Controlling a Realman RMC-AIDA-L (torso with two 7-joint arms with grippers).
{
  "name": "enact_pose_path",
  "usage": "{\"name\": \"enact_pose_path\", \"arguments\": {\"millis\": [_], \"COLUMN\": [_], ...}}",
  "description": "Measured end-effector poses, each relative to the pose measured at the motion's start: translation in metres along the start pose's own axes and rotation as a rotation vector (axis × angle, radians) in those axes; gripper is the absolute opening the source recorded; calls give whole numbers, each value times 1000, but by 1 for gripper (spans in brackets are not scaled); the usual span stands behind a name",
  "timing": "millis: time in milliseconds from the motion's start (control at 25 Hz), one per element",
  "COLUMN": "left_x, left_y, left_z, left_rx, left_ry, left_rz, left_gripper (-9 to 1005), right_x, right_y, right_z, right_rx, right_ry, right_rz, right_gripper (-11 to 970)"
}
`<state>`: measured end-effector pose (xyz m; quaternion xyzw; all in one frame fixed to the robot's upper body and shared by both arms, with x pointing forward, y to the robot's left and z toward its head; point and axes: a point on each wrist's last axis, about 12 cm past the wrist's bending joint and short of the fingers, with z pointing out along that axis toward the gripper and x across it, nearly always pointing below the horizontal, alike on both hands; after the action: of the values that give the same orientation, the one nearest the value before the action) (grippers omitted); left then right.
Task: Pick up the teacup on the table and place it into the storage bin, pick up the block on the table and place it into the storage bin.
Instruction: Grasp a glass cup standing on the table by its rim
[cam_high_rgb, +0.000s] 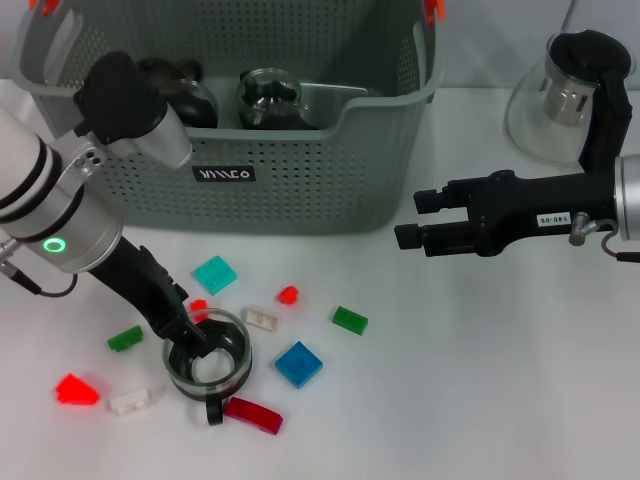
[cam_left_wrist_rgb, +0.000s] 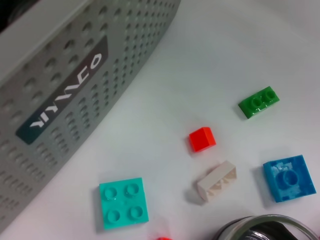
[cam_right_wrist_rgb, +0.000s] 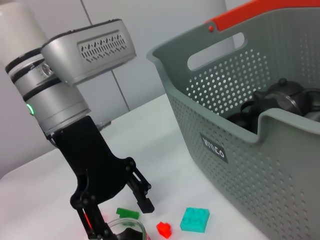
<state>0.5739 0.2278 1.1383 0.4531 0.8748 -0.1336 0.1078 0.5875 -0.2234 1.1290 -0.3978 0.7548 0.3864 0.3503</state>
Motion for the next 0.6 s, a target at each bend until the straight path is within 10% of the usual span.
{"name": "enact_pose_path", "arguments": {"millis": [600], "left_x": [2], "left_y": [2], "left_z": [10], "left_rx": [-3], "left_ry": [3], "left_rz": [2], "left_gripper": [782], "right_x": [0], "right_y": [-1], "right_z": [-1], "right_rx": [4], "right_ry": [-5], "right_rz": [3], "right_gripper": [704]}}
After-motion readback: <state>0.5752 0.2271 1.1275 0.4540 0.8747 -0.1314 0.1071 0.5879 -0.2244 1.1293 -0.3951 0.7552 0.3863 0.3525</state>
